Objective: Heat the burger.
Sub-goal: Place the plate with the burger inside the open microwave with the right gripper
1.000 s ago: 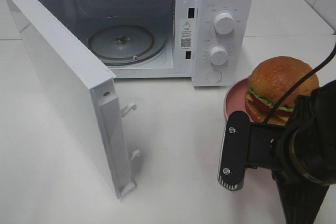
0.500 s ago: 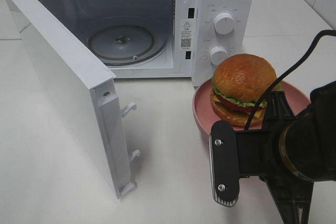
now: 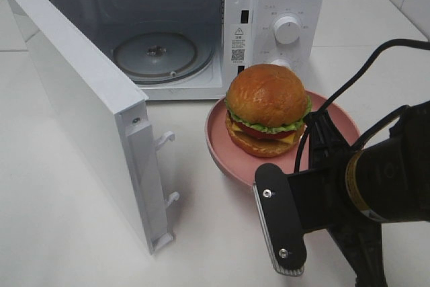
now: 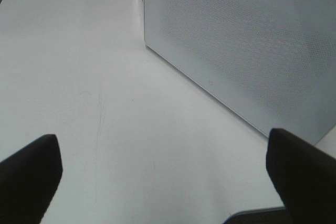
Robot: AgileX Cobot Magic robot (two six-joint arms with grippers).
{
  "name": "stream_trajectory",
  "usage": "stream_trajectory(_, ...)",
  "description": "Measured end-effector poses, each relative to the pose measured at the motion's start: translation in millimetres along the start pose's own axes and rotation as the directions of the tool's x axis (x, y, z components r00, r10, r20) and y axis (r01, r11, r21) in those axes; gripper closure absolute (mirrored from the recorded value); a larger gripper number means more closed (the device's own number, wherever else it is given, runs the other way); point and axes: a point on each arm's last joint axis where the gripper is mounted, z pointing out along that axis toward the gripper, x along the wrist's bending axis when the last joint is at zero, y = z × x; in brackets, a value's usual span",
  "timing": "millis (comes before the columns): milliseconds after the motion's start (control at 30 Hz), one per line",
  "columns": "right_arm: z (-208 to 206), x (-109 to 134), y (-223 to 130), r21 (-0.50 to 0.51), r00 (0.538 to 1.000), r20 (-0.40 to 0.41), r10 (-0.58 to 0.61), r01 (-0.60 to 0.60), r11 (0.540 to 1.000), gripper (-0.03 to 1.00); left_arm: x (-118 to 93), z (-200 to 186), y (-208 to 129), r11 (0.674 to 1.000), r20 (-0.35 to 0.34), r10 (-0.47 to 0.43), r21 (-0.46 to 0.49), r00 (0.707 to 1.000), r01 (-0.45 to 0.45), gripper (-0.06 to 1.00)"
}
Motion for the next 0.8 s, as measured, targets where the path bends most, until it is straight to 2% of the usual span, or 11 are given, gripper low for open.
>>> stream_trajectory(67, 1.0, -1.8, -1.8, 0.000, 1.000, 0.001, -0.010, 0.010, 1.000, 0.93, 0.0, 0.0, 0.0, 1.000, 0.000, 0.000, 0.000, 1.000, 0.000, -0.03)
stream_trajectory(233, 4.9, -9.1, -6.6, -0.030, 0.992, 0.008, -0.126, 0.126, 0.992, 0.93, 0.0, 0.0, 0.0, 1.000, 0.000, 0.000, 0.000, 1.000, 0.000, -0.03)
stream_trajectory(500, 5.7, -29.9, -12.4, -0.069, 0.983, 0.017, -0.180, 0.181, 0.981, 0.93, 0.0, 0.0, 0.0, 1.000, 0.000, 0.000, 0.000, 1.000, 0.000, -0.03)
stream_trajectory(633, 7.0, -31.7, -15.2, -0.094, 0.977, 0.001, -0.213, 0.212, 0.973, 0.93, 0.0, 0.0, 0.0, 1.000, 0.000, 0.000, 0.000, 1.000, 0.000, -0.03)
stream_trajectory(800, 10.1, -33.3, -23.4, -0.145, 0.945, -0.044, -0.323, 0.313, 0.938, 0.93, 0.0, 0.0, 0.0, 1.000, 0.000, 0.000, 0.000, 1.000, 0.000, -0.03)
